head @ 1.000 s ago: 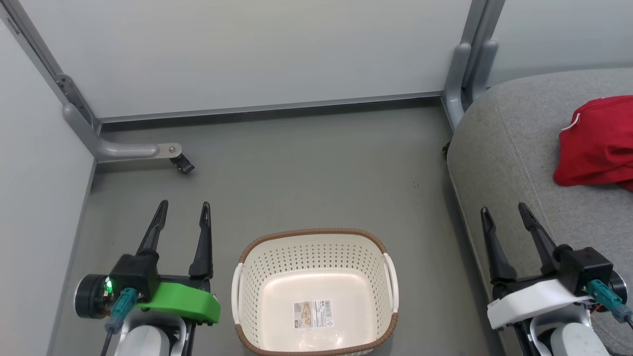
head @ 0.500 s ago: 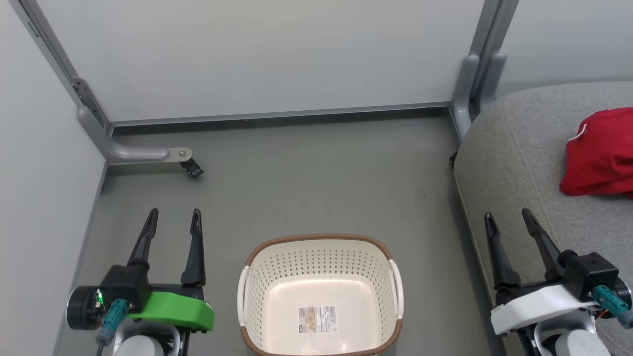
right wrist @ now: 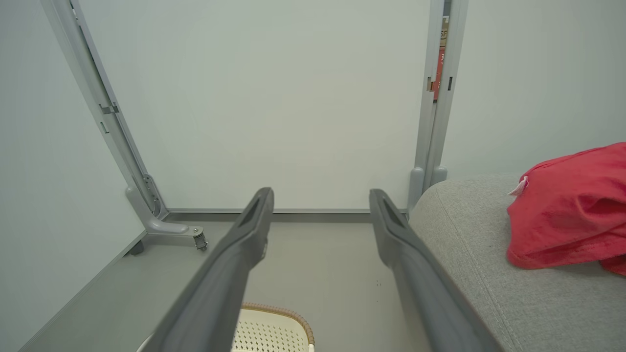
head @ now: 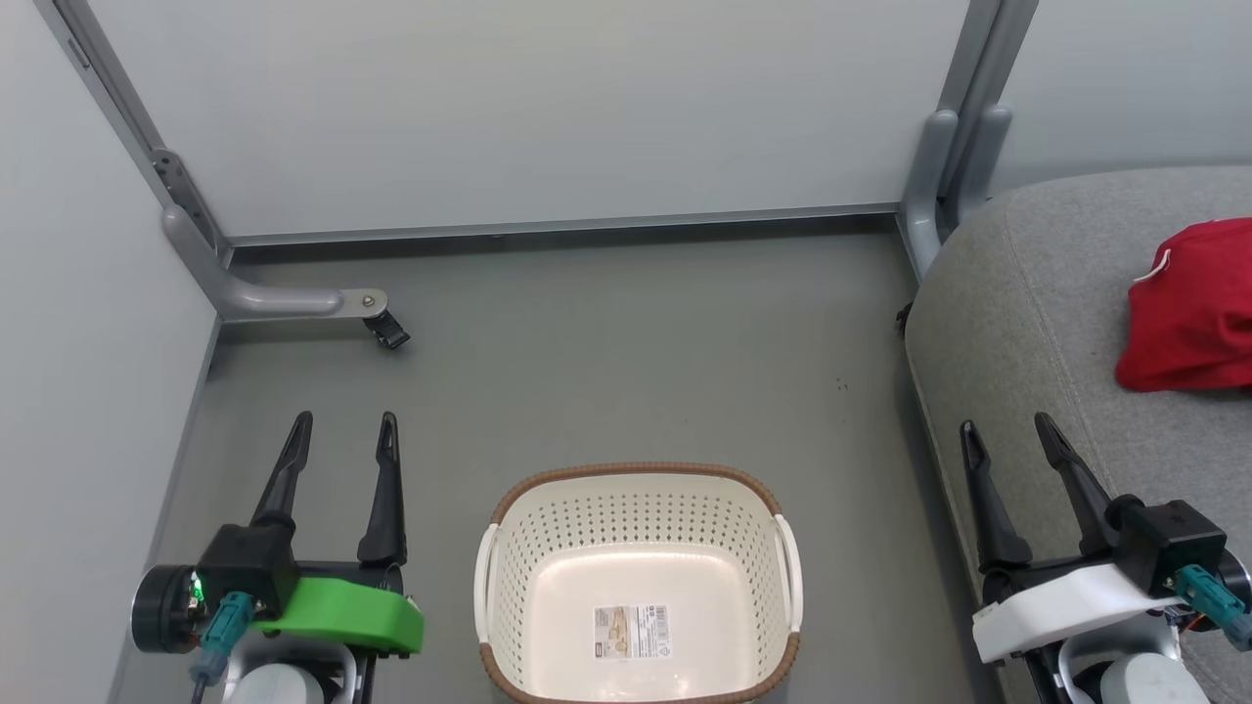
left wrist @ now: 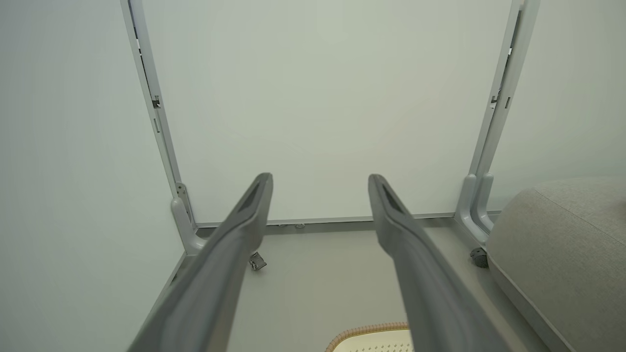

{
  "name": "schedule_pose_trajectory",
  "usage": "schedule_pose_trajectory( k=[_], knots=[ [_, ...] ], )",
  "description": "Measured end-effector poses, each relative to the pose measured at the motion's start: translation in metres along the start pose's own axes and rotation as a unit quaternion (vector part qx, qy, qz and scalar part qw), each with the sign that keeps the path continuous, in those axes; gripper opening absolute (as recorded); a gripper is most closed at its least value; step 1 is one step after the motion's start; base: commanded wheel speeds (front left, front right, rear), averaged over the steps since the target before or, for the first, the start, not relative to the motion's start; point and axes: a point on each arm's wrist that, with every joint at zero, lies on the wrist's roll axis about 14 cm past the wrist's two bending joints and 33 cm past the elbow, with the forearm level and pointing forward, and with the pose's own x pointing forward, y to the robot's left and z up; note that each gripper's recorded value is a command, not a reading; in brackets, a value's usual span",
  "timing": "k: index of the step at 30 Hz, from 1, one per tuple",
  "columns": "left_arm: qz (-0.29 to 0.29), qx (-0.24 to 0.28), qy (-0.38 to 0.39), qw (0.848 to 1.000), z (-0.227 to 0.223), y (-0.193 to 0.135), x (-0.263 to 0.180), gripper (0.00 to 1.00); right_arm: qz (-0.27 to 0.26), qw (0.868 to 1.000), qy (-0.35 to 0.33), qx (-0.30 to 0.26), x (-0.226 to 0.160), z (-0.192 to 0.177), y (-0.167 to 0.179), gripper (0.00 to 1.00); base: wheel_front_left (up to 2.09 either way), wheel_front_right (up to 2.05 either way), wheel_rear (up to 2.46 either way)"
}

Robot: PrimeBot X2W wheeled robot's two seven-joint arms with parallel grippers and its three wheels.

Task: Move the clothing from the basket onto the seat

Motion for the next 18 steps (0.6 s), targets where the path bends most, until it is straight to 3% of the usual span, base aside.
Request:
schedule_pose_trajectory(
  k=[1,2,8,18],
  knots=[
    [0.001,0.0,-0.001,1.0,0.0,0.001,0.0,1.0,0.0,1.0,0.0,0.0,0.0,0.0,0.0,1.0,0.0,0.0,0.0],
    [0.002,0.0,0.0,1.0,0.0,0.001,0.0,0.0,0.0,1.0,0.002,0.001,0.0,-0.001,0.0,0.0,0.0,0.0,0.0],
    [0.01,-0.014,0.04,0.999,-0.023,0.003,-0.009,0.0,-0.008,0.999,0.033,0.019,-0.008,-0.021,0.0,0.0,0.0,0.0,0.0],
    [0.04,-0.108,0.056,0.992,-0.028,0.013,-0.008,0.0,-0.038,0.992,0.046,0.11,-0.011,-0.028,-0.011,0.0,0.0,0.0,0.0]
  ],
)
